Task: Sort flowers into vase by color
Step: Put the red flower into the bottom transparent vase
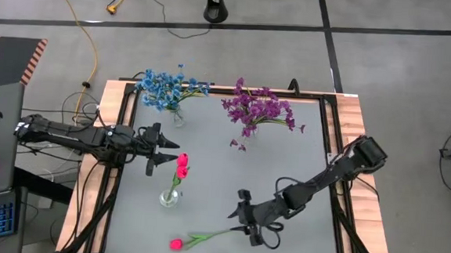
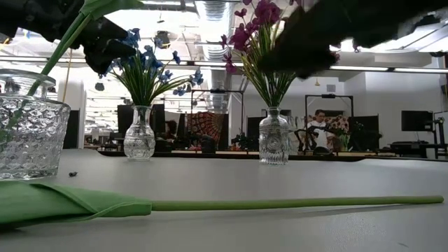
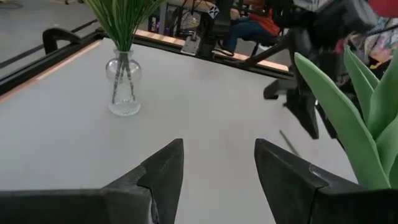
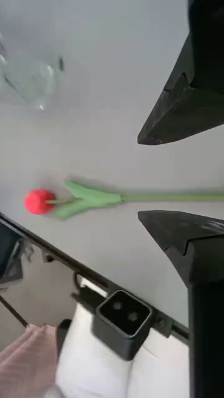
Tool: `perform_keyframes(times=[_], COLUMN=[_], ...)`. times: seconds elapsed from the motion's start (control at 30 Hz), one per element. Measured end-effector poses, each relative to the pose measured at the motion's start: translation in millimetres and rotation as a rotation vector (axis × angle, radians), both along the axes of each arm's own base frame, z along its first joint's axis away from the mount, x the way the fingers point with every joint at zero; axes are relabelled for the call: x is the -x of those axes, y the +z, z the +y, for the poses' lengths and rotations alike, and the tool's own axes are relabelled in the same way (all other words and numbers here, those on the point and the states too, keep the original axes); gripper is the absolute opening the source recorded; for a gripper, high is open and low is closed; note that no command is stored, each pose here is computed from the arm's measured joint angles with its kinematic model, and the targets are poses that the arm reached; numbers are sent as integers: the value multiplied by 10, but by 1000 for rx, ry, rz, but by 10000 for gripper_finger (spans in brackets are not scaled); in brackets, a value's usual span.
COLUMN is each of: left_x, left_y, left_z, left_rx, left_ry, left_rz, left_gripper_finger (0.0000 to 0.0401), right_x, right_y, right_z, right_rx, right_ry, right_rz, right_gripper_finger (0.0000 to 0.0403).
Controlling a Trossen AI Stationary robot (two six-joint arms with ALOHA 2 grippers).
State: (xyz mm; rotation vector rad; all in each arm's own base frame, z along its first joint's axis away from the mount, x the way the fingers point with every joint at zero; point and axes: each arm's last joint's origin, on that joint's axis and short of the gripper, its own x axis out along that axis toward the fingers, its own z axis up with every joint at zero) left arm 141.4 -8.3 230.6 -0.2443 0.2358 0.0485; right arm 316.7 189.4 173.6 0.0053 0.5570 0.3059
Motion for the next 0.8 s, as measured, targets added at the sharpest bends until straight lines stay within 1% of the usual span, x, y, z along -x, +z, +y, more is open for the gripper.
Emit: perform_keyframes(times=[0.13, 0.37, 0.53, 0.7, 0.8], left_x=[1, 2, 2, 4, 5], left_y=[-3, -7, -10, -18, -20], left_z=[0, 0, 0, 0, 0], left_rx=[0, 0, 0, -1, -1], left_ry=[-1, -1, -1, -1, -1], left_rz=[3, 8, 10, 18, 21], left_gripper_finger=[184, 184, 184, 184, 184], right_x=[-20, -118, -107, -57, -52], right_y=[-180, -358, -416, -482, -491], right_z=[83, 216, 207, 174, 170], right_rx=[6, 26, 53, 100, 105], right_ry=[42, 71, 71, 69, 64], right_rz=[43, 97, 142, 219, 226], right_gripper_finger=[210, 210, 210, 210, 210])
